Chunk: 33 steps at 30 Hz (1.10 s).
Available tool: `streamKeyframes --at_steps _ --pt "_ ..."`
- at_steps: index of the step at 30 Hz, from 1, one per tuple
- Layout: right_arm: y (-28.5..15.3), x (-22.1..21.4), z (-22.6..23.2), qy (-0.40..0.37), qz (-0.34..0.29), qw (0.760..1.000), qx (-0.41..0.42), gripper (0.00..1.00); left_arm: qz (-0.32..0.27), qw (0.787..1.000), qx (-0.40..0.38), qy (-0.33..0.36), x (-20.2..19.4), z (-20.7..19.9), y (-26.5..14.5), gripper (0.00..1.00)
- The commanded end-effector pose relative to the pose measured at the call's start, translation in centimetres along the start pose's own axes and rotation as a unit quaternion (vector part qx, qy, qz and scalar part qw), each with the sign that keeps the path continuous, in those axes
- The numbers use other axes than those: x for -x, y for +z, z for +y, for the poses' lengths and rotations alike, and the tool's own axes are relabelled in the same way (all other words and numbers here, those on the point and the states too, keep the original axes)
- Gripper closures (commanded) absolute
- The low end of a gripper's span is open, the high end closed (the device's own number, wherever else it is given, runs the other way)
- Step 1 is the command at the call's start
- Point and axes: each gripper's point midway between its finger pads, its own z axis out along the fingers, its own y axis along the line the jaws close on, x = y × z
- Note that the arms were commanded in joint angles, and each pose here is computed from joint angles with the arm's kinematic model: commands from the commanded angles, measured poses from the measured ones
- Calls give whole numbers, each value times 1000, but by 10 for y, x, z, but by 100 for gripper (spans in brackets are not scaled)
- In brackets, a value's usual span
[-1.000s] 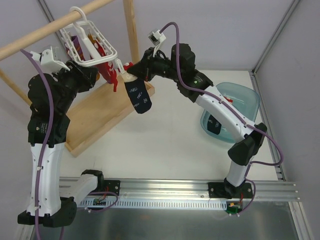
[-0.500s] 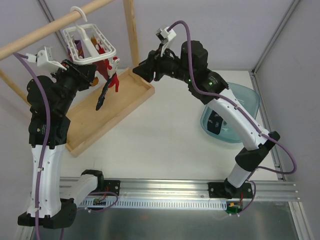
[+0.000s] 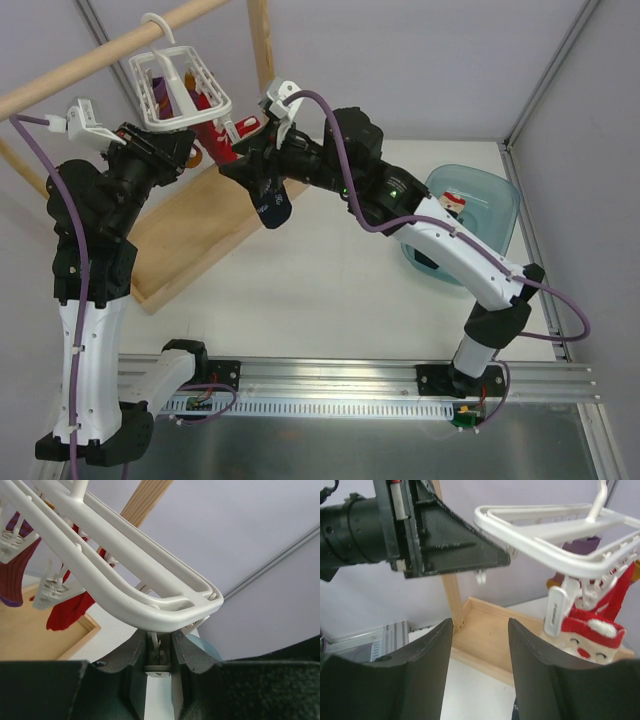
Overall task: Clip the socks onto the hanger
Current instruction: Clamp the sock onto the hanger, then open the clamp at the hanger.
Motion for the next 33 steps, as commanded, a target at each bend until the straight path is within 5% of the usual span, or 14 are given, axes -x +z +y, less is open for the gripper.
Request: streamKeyframes --at_steps 1,10,33 --pt "22 27 2 -26 -56 998 4 48 -19 999 -34 -12 14 -20 -12 88" --pt "55 19 -4 -11 -78 997 0 48 -18 999 -38 -16 11 -23 -22 88" --pt "56 28 11 -46 -116 992 32 42 -4 1000 -13 -22 1 -8 -5 89"
